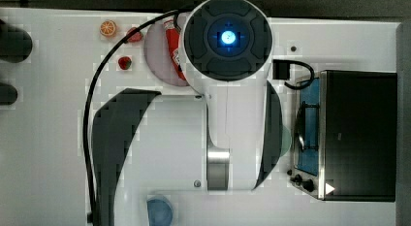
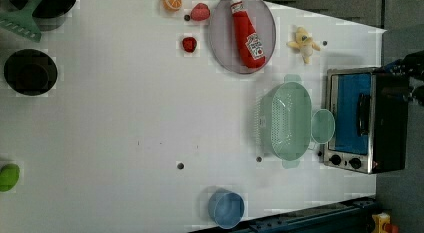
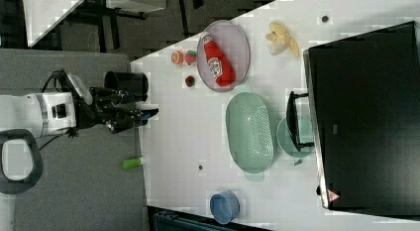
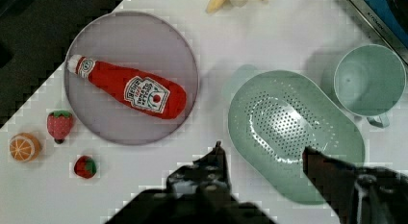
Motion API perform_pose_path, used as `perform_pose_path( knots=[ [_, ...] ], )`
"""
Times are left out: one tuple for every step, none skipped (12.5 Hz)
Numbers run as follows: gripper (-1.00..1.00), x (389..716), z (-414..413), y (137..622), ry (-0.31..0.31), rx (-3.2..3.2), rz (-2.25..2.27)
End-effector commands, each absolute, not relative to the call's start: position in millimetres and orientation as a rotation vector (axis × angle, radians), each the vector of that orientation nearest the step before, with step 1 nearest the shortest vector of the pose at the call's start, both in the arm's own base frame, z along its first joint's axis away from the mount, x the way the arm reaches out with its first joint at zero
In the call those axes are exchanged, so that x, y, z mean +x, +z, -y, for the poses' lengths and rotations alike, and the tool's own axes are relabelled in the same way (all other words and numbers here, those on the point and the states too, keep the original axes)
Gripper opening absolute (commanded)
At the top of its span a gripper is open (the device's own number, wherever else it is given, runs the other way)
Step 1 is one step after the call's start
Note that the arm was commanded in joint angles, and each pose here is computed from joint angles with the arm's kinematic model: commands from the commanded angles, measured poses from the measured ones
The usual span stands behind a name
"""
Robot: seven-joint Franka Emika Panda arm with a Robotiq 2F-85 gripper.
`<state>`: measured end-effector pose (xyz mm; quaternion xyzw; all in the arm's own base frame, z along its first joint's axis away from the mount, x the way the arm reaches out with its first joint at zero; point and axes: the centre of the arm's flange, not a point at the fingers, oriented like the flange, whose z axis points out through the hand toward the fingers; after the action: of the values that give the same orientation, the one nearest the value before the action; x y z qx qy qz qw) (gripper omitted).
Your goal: Drag strainer right to left.
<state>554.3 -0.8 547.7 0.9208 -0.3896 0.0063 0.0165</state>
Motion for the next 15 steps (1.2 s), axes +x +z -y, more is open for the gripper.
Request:
perform_pose_path(
  knots=[
    [0.6,359,38,638,0.013,2.769,1.447],
    [0.82,359,38,637,0.009,2.768,1.446],
    [0.99,359,37,633,-0.001,2.767,1.443],
    [1.0,362,36,624,-0.02,2.761,1.44],
    [1.0,366,35,610,-0.044,2.747,1.447],
    [1.0,372,34,592,-0.069,2.735,1.448],
    [1.0,378,33,571,-0.096,2.718,1.457],
    [1.0,384,32,547,-0.125,2.694,1.475],
    [1.0,390,31,520,-0.147,2.656,1.519],
    [1.0,395,29,493,-0.162,2.601,1.586],
    [1.0,401,26,466,-0.165,2.547,1.655],
    [1.0,406,22,439,-0.157,2.505,1.709],
    [1.0,412,18,412,-0.143,2.473,1.754],
    [1.0,417,14,387,-0.118,2.447,1.8],
    [1.0,425,10,365,-0.086,2.425,1.85]
  ],
)
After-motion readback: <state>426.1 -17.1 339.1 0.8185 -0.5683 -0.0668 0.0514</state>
